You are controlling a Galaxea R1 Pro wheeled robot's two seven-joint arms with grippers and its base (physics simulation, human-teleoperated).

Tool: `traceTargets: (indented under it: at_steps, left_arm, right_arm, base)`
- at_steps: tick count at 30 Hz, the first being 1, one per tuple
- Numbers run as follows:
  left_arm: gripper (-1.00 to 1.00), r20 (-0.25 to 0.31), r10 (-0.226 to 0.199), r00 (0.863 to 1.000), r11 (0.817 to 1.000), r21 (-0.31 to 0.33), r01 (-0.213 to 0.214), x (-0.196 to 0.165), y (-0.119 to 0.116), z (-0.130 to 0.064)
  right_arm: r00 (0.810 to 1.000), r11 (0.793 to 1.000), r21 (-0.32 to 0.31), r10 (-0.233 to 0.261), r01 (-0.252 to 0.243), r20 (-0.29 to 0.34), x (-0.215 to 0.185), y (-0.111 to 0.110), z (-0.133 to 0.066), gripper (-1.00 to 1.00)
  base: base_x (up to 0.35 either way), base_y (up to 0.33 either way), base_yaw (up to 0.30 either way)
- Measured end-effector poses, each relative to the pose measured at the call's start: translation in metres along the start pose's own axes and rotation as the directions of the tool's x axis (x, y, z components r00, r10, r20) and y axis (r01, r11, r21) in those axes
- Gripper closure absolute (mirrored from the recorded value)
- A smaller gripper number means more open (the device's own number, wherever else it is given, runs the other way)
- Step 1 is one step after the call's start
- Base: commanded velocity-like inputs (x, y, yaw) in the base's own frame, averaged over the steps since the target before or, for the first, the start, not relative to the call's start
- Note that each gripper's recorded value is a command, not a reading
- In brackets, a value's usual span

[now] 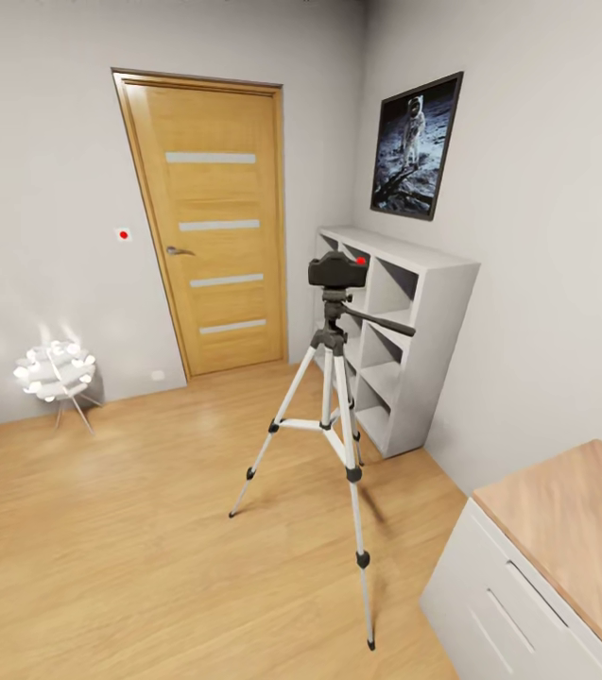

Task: Attach the digital camera to the camera tripod in the bedroom.

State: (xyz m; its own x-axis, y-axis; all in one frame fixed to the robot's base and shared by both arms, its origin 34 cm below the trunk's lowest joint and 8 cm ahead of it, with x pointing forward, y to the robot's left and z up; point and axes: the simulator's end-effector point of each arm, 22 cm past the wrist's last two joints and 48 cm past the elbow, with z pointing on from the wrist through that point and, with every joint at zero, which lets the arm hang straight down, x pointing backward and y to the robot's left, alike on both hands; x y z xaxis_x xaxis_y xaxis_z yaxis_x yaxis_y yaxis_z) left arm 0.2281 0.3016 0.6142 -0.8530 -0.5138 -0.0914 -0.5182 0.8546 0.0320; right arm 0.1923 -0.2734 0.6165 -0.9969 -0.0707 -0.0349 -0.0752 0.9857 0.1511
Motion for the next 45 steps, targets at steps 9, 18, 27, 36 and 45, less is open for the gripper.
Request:
traceTargets:
  at_steps: [9,18,27,36,45]
  left_arm:
    - [-1.0,0.013,-0.002,1.0,1.0,0.004,0.002,-0.005,-0.002,-0.001]
    - [-1.0,0.026,-0.005,1.0,1.0,0.007,0.004,-0.01,-0.004,-0.003]
    - [-1.0,0.037,-0.006,0.999,1.0,0.015,0.005,-0.015,-0.007,-0.005]
    - [-1.0,0.042,-0.006,0.999,1.0,0.022,0.005,-0.018,-0.01,-0.006]
    - [-1.0,0.059,-0.009,0.998,1.0,0.028,0.007,-0.024,-0.012,-0.008]
  right_arm:
    - [1.0,1.0,0.007,-0.002,0.002,0.01,0.002,-0.001,-0.001,-1.0]
    - [1.0,1.0,0.008,-0.004,0.004,0.024,-0.003,-0.001,-0.002,-1.0]
    - [0.999,1.0,0.01,-0.006,0.006,0.037,-0.009,-0.002,-0.003,-1.0]
    - [0.999,1.0,0.011,-0.009,0.008,0.053,-0.015,-0.002,-0.005,-1.0]
    - [0.998,1.0,0.014,-0.011,0.01,0.068,-0.021,-0.003,-0.006,-1.0]
  base:
    - [0.0,0.0,0.0]
    - [0.0,0.0,0.0]
    - [0.0,0.0,0.0]
    - [0.0,0.0,0.0]
    - [0.0,0.0,0.0]
